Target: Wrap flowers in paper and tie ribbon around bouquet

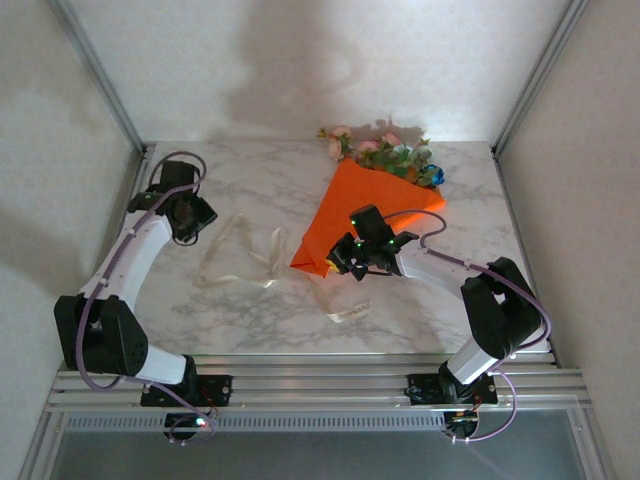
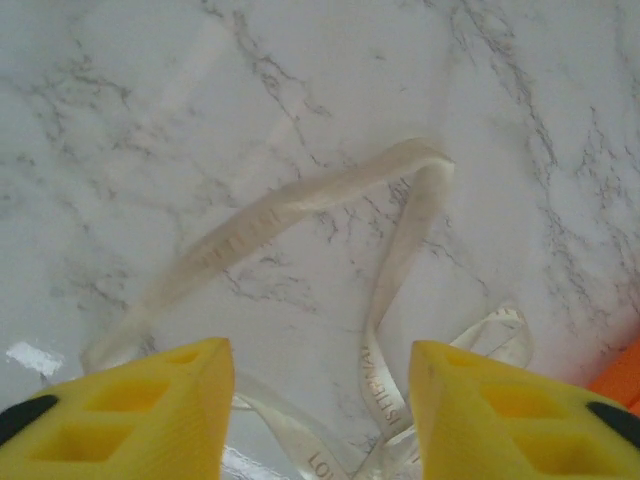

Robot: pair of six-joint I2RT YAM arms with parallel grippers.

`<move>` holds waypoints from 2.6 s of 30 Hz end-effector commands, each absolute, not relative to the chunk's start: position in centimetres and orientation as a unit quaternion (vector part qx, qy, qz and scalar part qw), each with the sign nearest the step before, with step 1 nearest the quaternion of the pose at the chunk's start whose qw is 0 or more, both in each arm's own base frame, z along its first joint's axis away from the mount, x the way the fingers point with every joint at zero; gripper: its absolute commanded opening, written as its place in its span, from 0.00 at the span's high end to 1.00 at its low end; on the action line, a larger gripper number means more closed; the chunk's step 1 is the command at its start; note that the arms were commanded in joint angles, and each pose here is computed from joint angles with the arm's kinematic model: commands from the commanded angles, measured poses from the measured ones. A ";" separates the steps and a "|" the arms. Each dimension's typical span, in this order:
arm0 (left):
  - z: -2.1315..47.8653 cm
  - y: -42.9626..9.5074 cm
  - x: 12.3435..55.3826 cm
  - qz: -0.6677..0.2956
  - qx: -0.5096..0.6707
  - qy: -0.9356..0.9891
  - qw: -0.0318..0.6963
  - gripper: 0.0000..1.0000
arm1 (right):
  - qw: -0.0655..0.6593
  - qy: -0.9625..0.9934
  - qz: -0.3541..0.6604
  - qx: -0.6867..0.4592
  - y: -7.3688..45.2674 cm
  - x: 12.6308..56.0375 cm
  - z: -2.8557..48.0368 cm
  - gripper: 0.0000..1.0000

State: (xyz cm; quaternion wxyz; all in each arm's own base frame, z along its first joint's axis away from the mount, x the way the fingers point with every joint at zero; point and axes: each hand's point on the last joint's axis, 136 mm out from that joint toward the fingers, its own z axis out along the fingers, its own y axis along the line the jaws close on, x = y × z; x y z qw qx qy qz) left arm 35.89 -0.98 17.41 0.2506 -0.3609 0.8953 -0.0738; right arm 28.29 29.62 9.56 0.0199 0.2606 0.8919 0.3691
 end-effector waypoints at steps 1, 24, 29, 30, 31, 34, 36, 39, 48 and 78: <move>19.8 -5.7 35.3 -0.113 -0.322 0.899 0.274 0.47 | 0.027 0.892 0.362 0.268 29.6 28.7 9.1 1.00; 12.9 -22.5 30.8 -0.394 -0.461 0.790 0.088 0.41 | 0.025 0.895 0.357 0.264 29.5 28.8 8.9 1.00; 12.0 -24.5 30.5 -0.389 -0.398 0.828 0.058 0.32 | 0.027 0.893 0.364 0.265 29.7 29.0 9.4 1.00; 12.0 -24.6 30.4 -0.396 -0.391 0.829 0.061 0.28 | 0.027 0.892 0.364 0.266 29.7 29.0 9.4 1.00; 11.8 -24.8 30.2 -0.398 -0.381 0.832 0.059 0.27 | 0.026 0.892 0.364 0.266 29.7 29.0 9.4 1.00; 10.6 -25.0 29.4 -0.367 -0.357 0.858 0.035 0.23 | 0.025 0.890 0.365 0.270 29.7 28.9 9.4 1.00; 9.8 -24.6 28.6 -0.341 -0.350 0.872 0.028 0.19 | 0.025 0.889 0.368 0.272 29.7 29.0 9.5 1.00; 9.8 -23.6 28.7 -0.356 -0.365 0.859 0.049 0.15 | 0.025 0.889 0.368 0.271 29.7 28.9 9.6 1.00; 9.0 -21.7 36.0 -0.310 -0.130 0.931 0.141 0.16 | 0.022 0.889 0.370 0.270 28.9 28.1 9.3 1.00; 5.4 -26.5 36.1 -0.421 -0.007 0.901 0.099 0.50 | 0.010 0.878 0.388 0.280 28.8 27.8 9.3 1.00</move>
